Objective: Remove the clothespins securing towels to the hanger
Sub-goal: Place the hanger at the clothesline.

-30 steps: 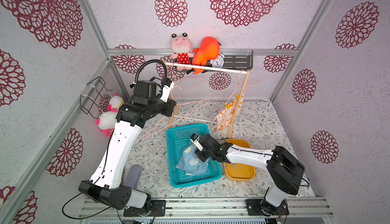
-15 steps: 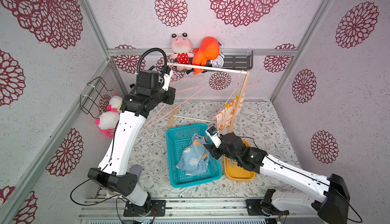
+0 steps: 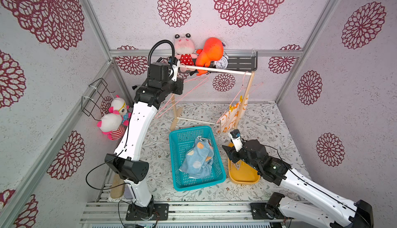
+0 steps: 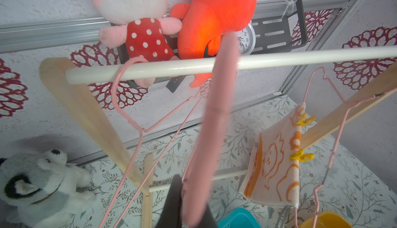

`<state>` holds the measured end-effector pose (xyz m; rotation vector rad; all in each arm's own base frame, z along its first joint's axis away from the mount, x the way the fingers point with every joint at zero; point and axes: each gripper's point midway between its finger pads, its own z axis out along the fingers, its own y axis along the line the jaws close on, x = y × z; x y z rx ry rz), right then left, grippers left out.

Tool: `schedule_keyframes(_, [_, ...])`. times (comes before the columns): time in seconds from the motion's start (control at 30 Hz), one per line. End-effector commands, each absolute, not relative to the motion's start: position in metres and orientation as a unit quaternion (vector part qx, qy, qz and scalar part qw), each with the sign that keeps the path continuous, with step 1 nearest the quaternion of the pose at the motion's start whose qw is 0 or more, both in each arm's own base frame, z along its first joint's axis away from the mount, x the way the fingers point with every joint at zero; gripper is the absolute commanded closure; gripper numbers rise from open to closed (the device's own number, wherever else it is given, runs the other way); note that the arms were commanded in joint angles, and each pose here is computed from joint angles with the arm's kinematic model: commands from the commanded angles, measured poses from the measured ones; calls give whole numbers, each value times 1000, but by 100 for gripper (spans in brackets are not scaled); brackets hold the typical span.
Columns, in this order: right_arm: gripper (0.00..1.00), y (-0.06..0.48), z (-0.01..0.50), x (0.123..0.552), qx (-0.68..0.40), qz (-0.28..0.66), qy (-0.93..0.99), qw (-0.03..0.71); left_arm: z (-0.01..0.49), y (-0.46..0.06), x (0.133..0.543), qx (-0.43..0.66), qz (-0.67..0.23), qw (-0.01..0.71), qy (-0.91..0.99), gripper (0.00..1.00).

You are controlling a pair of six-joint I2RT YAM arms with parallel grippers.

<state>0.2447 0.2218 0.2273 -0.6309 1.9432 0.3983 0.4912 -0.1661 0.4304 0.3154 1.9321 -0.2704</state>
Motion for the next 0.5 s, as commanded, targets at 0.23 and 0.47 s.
schedule_keyframes(0.23, [42, 215, 240, 245, -234, 182, 794, 530, 447, -189, 522, 113, -164, 584, 787, 100])
schedule_keyframes(0.47, [42, 213, 242, 244, -230, 185, 791, 536, 417, -201, 545, 114, -172, 560, 802, 100])
